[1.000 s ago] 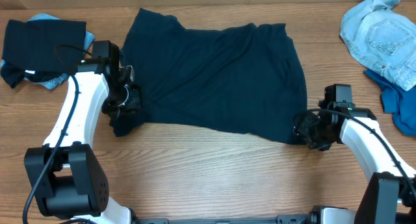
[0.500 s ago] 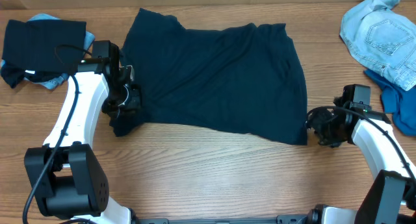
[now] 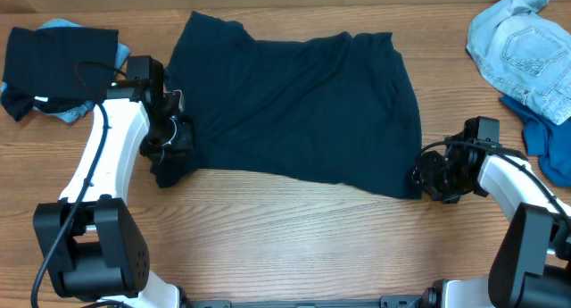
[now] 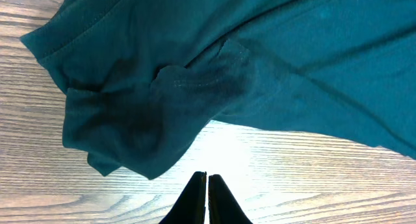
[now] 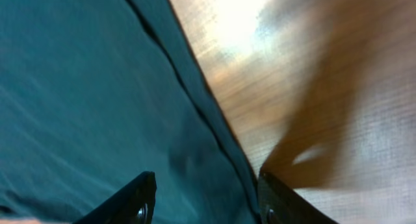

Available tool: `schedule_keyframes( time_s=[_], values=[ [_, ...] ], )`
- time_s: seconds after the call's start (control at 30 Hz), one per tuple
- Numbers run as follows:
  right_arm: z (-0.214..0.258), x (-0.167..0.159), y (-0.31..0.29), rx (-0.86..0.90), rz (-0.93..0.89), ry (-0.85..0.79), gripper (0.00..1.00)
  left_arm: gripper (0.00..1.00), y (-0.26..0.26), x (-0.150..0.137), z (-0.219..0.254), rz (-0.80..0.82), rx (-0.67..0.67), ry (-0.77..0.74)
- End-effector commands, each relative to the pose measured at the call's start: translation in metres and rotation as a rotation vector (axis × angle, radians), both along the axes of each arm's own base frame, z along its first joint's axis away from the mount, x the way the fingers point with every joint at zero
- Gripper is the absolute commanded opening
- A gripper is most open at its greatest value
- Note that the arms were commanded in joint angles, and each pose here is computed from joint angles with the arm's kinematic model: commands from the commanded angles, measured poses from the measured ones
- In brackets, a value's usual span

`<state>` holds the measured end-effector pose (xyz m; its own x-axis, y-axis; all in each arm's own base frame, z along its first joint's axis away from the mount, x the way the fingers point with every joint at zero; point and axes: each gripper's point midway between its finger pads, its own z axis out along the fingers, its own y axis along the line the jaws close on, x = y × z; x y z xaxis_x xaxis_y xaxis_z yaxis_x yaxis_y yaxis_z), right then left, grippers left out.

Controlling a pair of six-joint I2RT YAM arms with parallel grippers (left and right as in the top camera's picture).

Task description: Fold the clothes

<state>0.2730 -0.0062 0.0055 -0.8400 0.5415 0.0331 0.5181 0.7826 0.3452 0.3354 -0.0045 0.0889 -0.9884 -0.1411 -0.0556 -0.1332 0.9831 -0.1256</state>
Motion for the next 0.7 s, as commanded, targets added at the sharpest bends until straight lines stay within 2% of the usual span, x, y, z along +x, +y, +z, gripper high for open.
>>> schedule_keyframes(
  time_s=[0.0,0.17,0.27,0.4,0.67],
  values=[
    [-0.008,-0.021,0.004,0.016,0.0,0.097,0.51,0.07,-0.001,0.0,0.003,-0.027,-0.009,-0.012],
    [-0.007,-0.03,0.006,0.026,-0.007,0.14,0.39,0.08,-0.001,0.001,0.003,-0.028,-0.009,-0.012],
    [-0.008,-0.025,0.003,0.017,-0.029,0.123,0.2,0.08,-0.001,0.001,0.003,-0.028,-0.009,-0.012],
    [-0.009,-0.027,-0.001,-0.006,-0.069,0.145,0.04,0.08,-0.001,0.0,0.003,-0.028,-0.009,-0.009],
    [0.007,-0.038,0.001,-0.007,-0.072,0.155,0.04,0.07,-0.001,0.001,0.003,-0.028,-0.008,-0.015]
  ],
)
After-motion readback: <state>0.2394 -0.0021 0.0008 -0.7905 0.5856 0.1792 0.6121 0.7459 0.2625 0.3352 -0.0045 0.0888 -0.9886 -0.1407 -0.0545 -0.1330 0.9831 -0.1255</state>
